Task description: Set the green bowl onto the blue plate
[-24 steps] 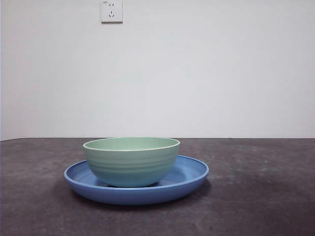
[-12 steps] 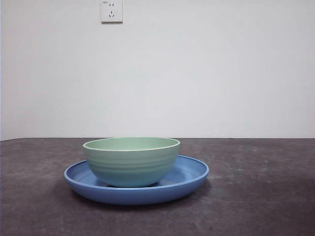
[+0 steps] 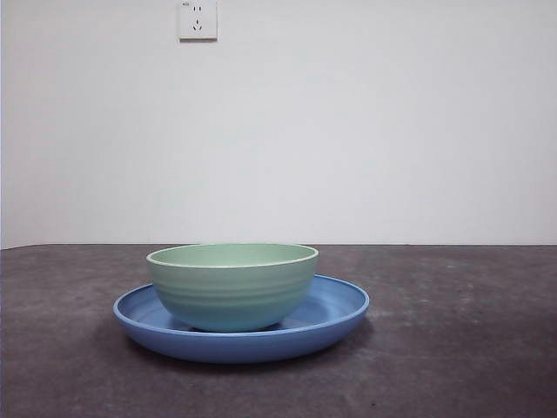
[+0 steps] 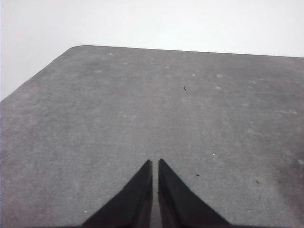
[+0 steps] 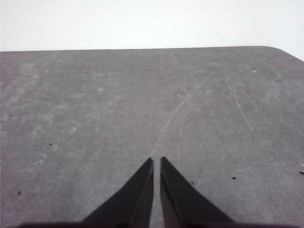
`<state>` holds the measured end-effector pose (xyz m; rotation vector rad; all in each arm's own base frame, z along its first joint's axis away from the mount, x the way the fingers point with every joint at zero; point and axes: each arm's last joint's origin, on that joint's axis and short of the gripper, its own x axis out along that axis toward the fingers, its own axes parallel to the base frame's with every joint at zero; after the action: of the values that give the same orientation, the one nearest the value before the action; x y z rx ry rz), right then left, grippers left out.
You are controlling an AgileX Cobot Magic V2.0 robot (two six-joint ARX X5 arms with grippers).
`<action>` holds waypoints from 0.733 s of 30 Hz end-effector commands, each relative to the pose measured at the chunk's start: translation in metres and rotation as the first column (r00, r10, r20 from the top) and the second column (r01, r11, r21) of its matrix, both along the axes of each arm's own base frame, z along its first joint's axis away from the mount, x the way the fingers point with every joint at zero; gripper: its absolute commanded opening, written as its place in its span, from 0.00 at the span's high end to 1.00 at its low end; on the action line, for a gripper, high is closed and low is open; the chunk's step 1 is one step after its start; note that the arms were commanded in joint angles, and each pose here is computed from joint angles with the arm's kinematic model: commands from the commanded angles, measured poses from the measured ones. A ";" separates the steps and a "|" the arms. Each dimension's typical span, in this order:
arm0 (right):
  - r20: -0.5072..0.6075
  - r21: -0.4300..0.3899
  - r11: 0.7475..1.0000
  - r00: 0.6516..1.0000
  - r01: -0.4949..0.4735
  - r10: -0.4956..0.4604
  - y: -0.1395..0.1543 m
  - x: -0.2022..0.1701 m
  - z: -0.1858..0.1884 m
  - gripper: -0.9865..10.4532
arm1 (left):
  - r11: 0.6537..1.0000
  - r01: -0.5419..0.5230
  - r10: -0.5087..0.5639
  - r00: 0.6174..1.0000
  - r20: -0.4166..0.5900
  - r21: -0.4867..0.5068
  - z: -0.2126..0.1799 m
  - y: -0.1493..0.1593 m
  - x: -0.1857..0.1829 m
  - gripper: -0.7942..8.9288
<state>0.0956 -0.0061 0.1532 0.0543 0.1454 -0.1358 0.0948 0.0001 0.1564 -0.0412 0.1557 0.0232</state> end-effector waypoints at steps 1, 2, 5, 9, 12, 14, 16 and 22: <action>-0.014 0.017 1.000 1.000 -0.020 0.020 0.001 0.000 -0.003 0.89 | 1.000 -0.003 0.003 1.000 -0.023 -0.009 -0.007 0.000 0.001 0.89; -0.014 0.019 0.999 1.000 -0.027 0.027 0.001 0.000 -0.003 0.89 | 1.000 -0.003 0.003 1.000 -0.023 -0.009 -0.007 0.000 0.001 0.89; -0.014 0.025 0.998 0.998 -0.055 0.055 0.002 0.000 -0.003 0.89 | 1.000 -0.003 0.003 1.000 -0.023 -0.009 -0.007 0.000 0.001 0.89; -0.015 0.026 0.996 0.996 -0.084 0.085 0.005 0.000 -0.003 0.89 | 1.000 -0.003 0.003 1.000 -0.023 -0.009 -0.007 0.000 0.001 0.89; -0.014 0.031 0.995 0.995 -0.095 0.095 0.005 0.000 -0.003 0.89 | 1.000 -0.003 0.003 1.000 -0.023 -0.009 -0.007 0.000 0.001 0.89; -0.016 0.037 0.991 0.992 -0.127 0.128 0.006 0.000 -0.003 0.89 | 1.000 -0.003 0.003 1.000 -0.023 -0.009 -0.007 0.000 0.001 0.89; -0.015 0.043 0.984 0.985 -0.171 0.172 0.007 0.000 -0.003 0.89 | 1.000 -0.003 0.003 1.000 -0.023 -0.009 -0.007 0.000 0.001 0.89; -0.016 0.014 0.978 0.978 -0.207 0.207 0.008 0.000 -0.003 0.89 | 1.000 -0.003 0.003 1.000 -0.023 -0.009 -0.007 0.000 0.001 0.89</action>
<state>0.0957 0.0021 0.1524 0.0614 0.1593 0.0679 0.0948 0.0001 0.1564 -0.0412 0.1557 0.0232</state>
